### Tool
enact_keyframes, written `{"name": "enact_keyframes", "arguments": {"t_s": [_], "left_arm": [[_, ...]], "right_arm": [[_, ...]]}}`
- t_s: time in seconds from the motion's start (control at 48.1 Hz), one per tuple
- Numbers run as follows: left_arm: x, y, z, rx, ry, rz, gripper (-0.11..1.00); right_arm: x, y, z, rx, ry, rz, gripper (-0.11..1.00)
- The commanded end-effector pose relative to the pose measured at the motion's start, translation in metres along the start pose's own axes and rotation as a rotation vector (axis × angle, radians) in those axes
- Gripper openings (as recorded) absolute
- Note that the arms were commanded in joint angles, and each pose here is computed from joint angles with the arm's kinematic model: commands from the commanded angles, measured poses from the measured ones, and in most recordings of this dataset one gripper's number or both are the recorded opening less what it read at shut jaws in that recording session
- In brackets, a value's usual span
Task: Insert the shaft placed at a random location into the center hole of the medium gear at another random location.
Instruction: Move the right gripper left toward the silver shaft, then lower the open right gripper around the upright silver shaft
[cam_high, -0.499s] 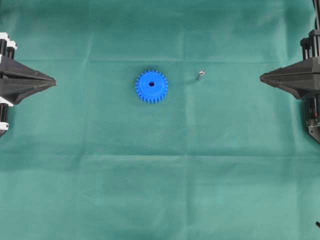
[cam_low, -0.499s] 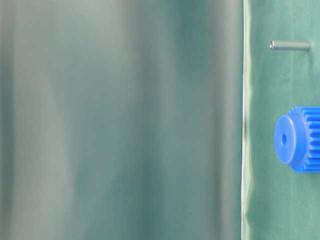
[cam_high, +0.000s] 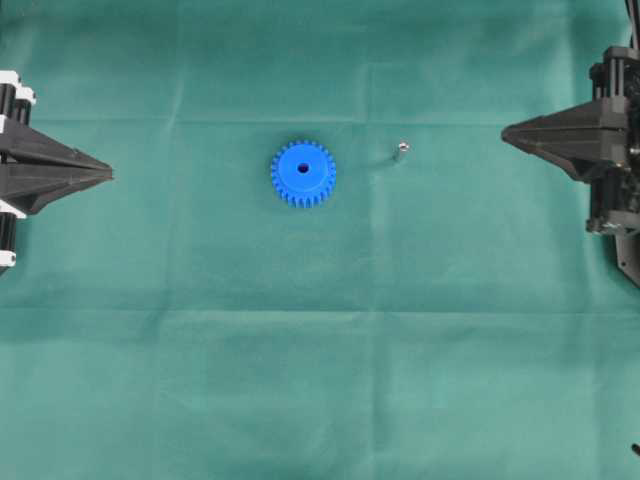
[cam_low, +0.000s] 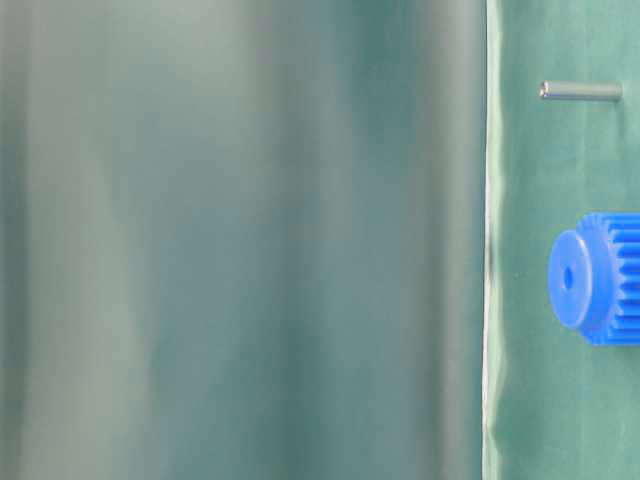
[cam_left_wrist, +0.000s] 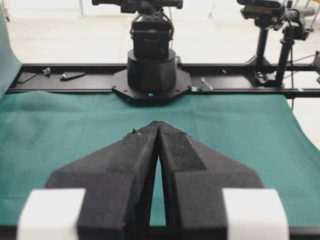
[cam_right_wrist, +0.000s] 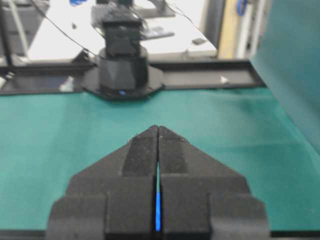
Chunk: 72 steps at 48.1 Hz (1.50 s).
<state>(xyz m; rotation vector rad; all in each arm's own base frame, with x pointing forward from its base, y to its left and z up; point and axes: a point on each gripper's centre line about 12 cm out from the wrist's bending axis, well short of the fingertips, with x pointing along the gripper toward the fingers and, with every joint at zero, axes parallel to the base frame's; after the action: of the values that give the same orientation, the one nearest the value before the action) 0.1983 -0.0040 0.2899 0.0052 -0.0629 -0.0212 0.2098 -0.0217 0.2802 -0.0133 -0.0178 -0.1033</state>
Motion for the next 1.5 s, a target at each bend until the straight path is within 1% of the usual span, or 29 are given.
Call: {"name": "enact_keyframes", "arguments": {"t_s": [0.0, 0.042, 0.083, 0.125, 0.145, 0.229, 0.291, 0.333, 0.353, 0.478, 0.644, 0.81, 0.914, 1.143, 1.475], "left_arm": [[0.003, 0.000, 0.010, 0.000, -0.026, -0.002, 0.00], [0.003, 0.000, 0.010, 0.000, -0.025, -0.002, 0.00], [0.003, 0.000, 0.011, 0.001, -0.028, -0.002, 0.00], [0.003, 0.000, 0.010, 0.000, -0.025, -0.002, 0.00], [0.003, 0.000, 0.010, 0.001, -0.026, -0.002, 0.00], [0.003, 0.000, 0.010, 0.001, -0.025, -0.002, 0.00], [0.003, 0.000, 0.010, 0.001, -0.021, -0.002, 0.00], [0.003, 0.000, 0.009, 0.001, -0.020, -0.002, 0.00], [0.003, 0.000, 0.009, 0.001, -0.020, -0.002, 0.00], [0.003, 0.000, 0.009, 0.001, -0.014, -0.002, 0.00], [0.003, 0.000, 0.008, 0.001, -0.005, -0.002, 0.00], [0.003, 0.000, 0.007, 0.003, -0.002, -0.002, 0.00], [0.003, 0.000, 0.007, 0.003, 0.000, -0.002, 0.00], [0.003, 0.000, 0.005, 0.001, 0.012, 0.000, 0.00], [0.003, 0.000, 0.004, 0.001, 0.020, 0.000, 0.00]], "right_arm": [[0.005, -0.003, 0.003, -0.003, -0.018, -0.016, 0.06], [0.007, -0.004, 0.002, -0.004, -0.017, -0.019, 0.13], [0.009, -0.005, -0.002, -0.002, -0.007, -0.024, 0.23], [0.011, -0.006, -0.006, -0.004, 0.010, -0.029, 0.34], [0.013, -0.008, -0.009, -0.003, 0.019, -0.035, 0.42], [0.022, -0.012, -0.025, -0.004, 0.070, -0.053, 0.68], [0.029, -0.014, -0.035, -0.005, 0.096, -0.061, 0.84], [0.033, -0.017, -0.043, -0.007, 0.115, -0.069, 0.91], [0.036, -0.018, -0.047, -0.006, 0.122, -0.072, 0.92], [0.049, -0.027, -0.074, 0.001, 0.186, -0.106, 0.85], [0.062, -0.038, -0.108, 0.020, 0.257, -0.147, 0.85], [0.073, -0.043, -0.138, 0.046, 0.313, -0.178, 0.85], [0.078, -0.044, -0.153, 0.056, 0.346, -0.189, 0.85], [0.085, -0.047, -0.174, 0.068, 0.398, -0.201, 0.85], [0.085, -0.047, -0.179, 0.072, 0.418, -0.205, 0.77]]}}
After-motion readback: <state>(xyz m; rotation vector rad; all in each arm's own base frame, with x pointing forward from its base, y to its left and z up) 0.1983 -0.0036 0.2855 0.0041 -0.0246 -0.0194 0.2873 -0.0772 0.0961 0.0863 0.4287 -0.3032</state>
